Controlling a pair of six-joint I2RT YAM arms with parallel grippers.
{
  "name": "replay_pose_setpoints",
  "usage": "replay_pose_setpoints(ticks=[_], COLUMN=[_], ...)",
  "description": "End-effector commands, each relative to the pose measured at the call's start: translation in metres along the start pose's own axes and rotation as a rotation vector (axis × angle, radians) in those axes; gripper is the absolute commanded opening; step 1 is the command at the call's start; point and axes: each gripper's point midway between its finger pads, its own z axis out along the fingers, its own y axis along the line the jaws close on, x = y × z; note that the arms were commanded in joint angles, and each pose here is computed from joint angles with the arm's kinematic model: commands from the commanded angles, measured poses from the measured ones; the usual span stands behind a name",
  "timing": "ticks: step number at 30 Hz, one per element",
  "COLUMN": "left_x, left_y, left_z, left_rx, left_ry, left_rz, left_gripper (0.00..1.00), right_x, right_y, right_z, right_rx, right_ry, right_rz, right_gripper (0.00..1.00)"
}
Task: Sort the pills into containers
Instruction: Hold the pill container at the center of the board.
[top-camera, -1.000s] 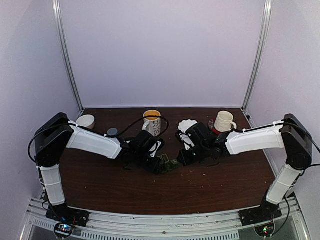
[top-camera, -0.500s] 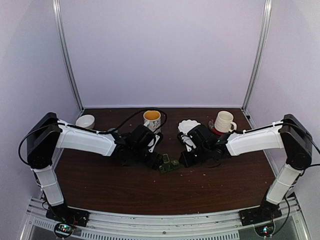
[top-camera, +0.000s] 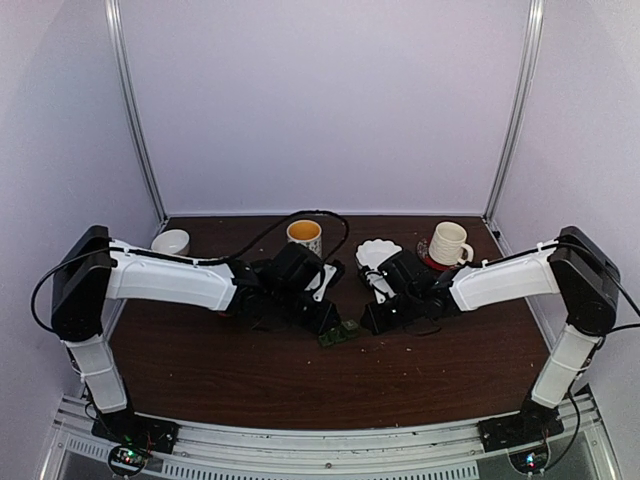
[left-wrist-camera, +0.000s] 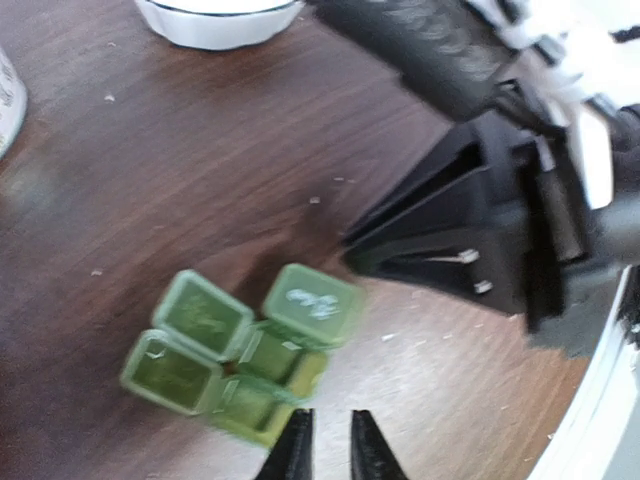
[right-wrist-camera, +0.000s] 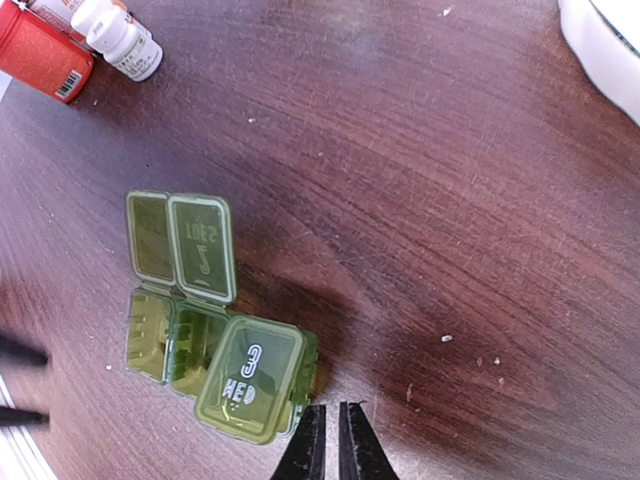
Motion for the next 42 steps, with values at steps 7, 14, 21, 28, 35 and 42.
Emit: replay_pose_setpoints(ticks=[7,14,21,28,35,42], left_x=[0.003,0.018,0.025,0.025,0.032,0.041], left_y=[0.002,0.013,0.017,0.018,0.034,0.050], left_z=[0.027,0.032,0.040,0.049,0.054,0.042], left_rx=[-0.052,-0.104,-0.125,-0.135,-0.205,-0.288], left_ry=[0.074,0.132,0.176,0.192,0.228,0.282], left_rz=[-0.020,-0.029,-0.027,-0.037,-0.035,0.032], left_gripper=[0.15,0.21,0.22,0.31,0.32,0.23], right_x=[-0.007,-0.007,-0.007,-0.008,-0.008,-0.009], right_y=[0.002,0.002,0.004,0.004,0.005,0.007], right_z=[0.000,0.000,0.000,-0.001,-0.002,-0.004], right_rx=[-0.026,-0.033,-0.043,-0.048,-0.051,-0.065], right_ry=[-0.026,-0.030,-0.031,-0.036,-0.039,-0.051], right_rz=[0.008,0.009,0.009,0.011,0.011,0.001], right_gripper=[0.09,0.09,0.09,0.08,0.08,0.07])
